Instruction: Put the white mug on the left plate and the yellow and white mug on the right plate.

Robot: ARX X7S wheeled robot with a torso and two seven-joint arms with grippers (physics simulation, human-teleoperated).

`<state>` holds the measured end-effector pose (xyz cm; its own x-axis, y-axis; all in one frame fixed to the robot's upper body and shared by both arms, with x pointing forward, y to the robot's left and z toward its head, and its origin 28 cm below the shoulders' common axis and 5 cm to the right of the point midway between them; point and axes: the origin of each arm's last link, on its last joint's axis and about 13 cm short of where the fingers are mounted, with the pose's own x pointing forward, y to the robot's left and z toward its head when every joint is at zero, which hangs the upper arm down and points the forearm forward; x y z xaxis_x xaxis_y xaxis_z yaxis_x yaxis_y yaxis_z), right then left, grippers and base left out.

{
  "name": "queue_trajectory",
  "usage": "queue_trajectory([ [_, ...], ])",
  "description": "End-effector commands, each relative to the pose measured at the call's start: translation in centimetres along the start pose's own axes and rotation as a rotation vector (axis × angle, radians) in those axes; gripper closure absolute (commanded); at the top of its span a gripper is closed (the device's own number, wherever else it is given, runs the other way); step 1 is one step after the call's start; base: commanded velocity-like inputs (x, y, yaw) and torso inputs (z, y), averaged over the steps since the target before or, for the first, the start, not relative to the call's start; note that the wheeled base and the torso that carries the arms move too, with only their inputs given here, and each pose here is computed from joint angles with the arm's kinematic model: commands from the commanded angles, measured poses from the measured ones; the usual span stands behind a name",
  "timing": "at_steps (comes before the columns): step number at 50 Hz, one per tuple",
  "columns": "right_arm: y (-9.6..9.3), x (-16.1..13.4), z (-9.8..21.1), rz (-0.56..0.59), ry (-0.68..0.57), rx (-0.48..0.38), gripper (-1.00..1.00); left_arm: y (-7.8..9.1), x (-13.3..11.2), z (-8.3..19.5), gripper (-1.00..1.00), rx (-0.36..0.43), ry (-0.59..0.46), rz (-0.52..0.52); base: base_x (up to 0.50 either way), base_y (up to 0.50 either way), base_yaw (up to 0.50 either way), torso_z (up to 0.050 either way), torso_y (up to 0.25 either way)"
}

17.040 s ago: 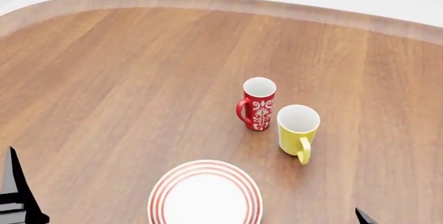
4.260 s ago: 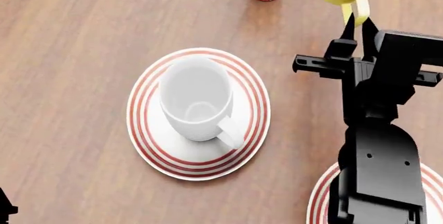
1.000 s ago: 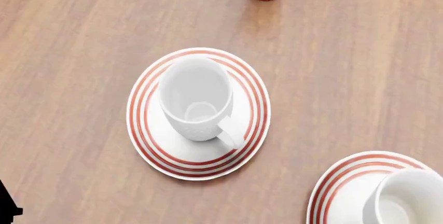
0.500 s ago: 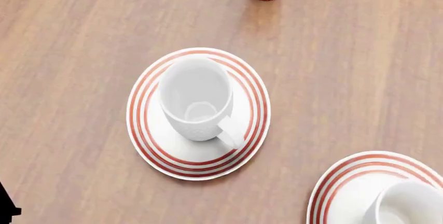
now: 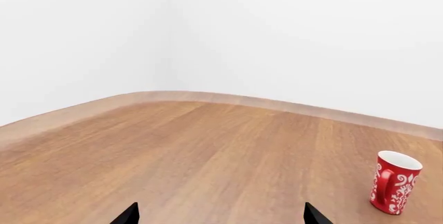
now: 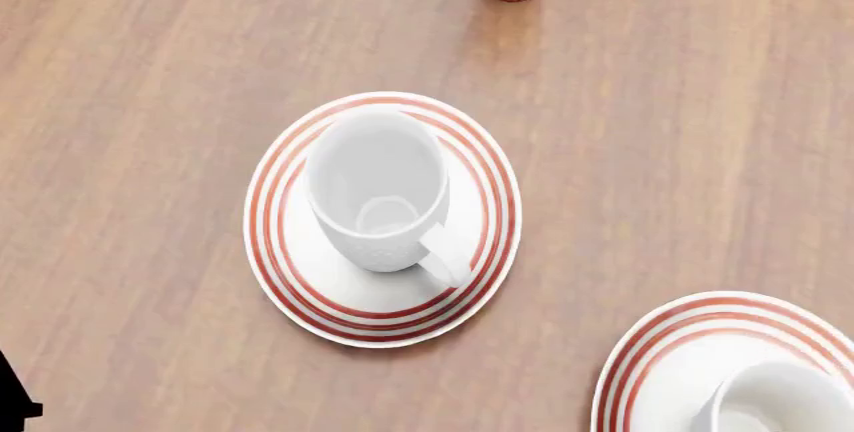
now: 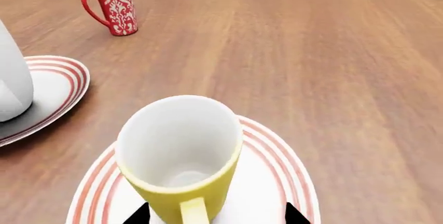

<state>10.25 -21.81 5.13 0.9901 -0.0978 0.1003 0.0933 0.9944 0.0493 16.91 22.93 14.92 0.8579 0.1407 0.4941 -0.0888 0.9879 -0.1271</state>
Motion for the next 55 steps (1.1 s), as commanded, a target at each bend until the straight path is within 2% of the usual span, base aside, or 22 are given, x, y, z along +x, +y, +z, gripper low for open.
queue_trajectory([
  [1,-0.3,-1.0,0.9,0.001,-0.064,0.007,-1.00,-0.1,0.0,0.0,-1.00,0.000,0.000,-0.003,0.00,0.00,0.00,0.000,0.000],
  [13,-0.5,-1.8,3.1,0.013,-0.113,-0.008,-1.00,-0.1,0.1,0.1,-1.00,-0.001,-0.004,-0.005,0.00,0.00,0.00,0.000,0.000],
  [19,-0.2,-0.9,4.9,0.024,-0.155,-0.011,-1.00,-0.2,0.2,0.1,-1.00,-0.001,-0.005,-0.009,0.00,0.00,0.00,0.000,0.000],
  [29,1.3,3.2,8.4,0.071,-0.217,-0.003,-1.00,-0.5,0.3,0.1,-1.00,-0.008,-0.005,-0.024,0.00,0.00,0.00,0.000,0.000],
  [35,2.3,6.6,10.4,0.087,-0.243,0.019,-1.00,-0.4,0.4,0.0,-1.00,-0.001,0.001,-0.026,0.00,0.00,0.00,0.000,0.000],
  [48,3.4,12.5,10.4,0.091,-0.260,0.048,-1.00,-0.8,1.8,0.6,-1.00,0.042,0.001,-0.069,0.00,0.00,0.00,0.000,0.000],
  [55,4.2,15.4,10.4,0.092,-0.301,0.071,-1.00,-1.0,4.8,0.4,-1.00,0.079,0.045,-0.123,0.00,0.00,0.00,0.000,0.000],
])
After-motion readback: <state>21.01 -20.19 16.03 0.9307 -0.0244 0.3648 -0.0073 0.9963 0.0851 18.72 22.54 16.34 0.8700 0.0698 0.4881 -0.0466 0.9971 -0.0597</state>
